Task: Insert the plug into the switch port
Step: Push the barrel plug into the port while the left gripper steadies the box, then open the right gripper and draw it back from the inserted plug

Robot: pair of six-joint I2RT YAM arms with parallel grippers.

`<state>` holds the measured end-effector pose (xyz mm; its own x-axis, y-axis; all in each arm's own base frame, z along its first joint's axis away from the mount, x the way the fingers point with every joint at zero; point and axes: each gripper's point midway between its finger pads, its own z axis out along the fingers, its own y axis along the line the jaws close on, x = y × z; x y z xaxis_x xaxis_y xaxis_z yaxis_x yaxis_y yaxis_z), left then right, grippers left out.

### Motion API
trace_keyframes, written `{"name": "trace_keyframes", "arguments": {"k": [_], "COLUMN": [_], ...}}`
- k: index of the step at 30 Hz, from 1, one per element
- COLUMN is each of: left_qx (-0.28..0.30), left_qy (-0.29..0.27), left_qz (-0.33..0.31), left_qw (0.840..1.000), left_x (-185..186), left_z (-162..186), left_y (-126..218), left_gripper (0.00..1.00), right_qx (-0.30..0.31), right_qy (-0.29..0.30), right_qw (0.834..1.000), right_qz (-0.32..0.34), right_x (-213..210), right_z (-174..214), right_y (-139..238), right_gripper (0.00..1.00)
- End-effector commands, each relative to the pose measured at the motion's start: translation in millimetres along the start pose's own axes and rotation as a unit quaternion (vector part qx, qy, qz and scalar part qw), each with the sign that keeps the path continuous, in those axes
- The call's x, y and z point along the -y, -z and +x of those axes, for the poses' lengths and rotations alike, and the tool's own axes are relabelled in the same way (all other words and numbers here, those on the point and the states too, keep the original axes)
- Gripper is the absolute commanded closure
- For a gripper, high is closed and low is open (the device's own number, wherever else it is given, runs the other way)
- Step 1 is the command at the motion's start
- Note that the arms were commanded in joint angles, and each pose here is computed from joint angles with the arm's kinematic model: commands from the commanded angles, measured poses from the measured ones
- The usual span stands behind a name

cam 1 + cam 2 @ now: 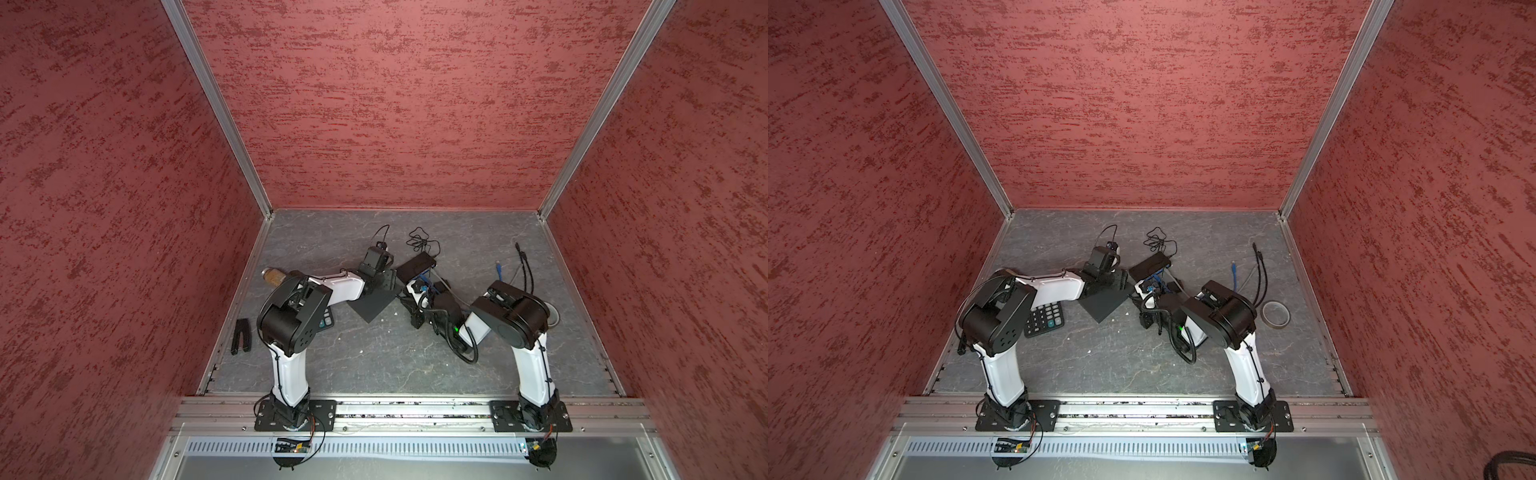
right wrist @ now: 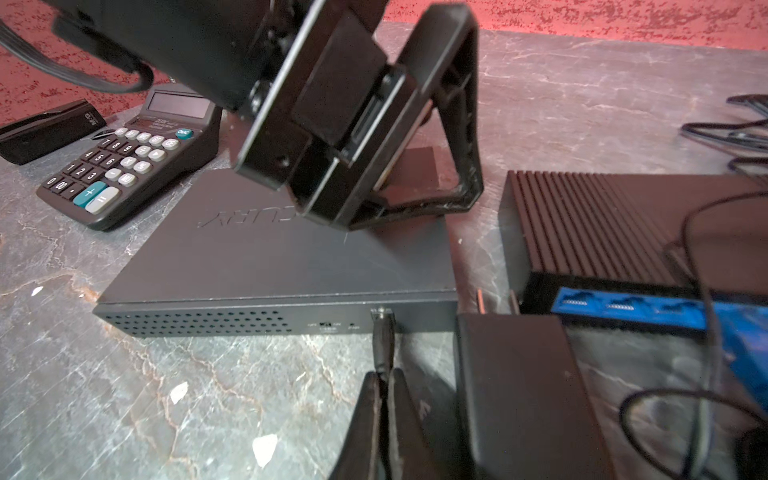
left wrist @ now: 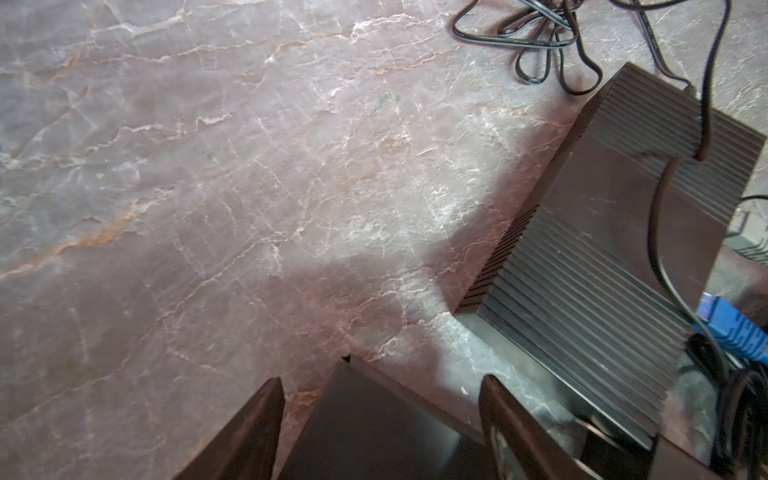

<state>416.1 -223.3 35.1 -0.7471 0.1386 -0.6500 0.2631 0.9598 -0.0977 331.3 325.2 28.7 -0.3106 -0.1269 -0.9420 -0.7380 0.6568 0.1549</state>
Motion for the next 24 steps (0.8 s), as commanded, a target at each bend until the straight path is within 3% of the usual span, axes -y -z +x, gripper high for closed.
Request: {"name": "trace_keyframes", "arguments": {"k": [1, 10, 24], "left_qx": [-0.114, -0.118, -0.137], "left_qy": [-0.04, -0.093, -0.102], "left_qz": [0.07, 0.108, 0.122], "left_qw": [0.99, 0.983, 0.978], "left_x": [39.6, 58.4, 64.0], "left_z": [74.9, 89.5, 106.5], "left_y": [-5.1, -1.7, -7.4], "left_gripper": [0.26, 0.27, 0.27], "right_qx": [-0.019, -0.021, -0.013], "right_qy": [0.003, 0.017, 0.004], "right_qw": [1.0, 1.0, 1.0], "right_qz": [0.003, 0.003, 0.019], "right_x": [-0.4, 0.6, 5.6], "right_z": [9.0, 3.2, -4.6], "right_y": [-14.0, -22.5, -20.7], "right_gripper": [0.94, 0.94, 0.9]}}
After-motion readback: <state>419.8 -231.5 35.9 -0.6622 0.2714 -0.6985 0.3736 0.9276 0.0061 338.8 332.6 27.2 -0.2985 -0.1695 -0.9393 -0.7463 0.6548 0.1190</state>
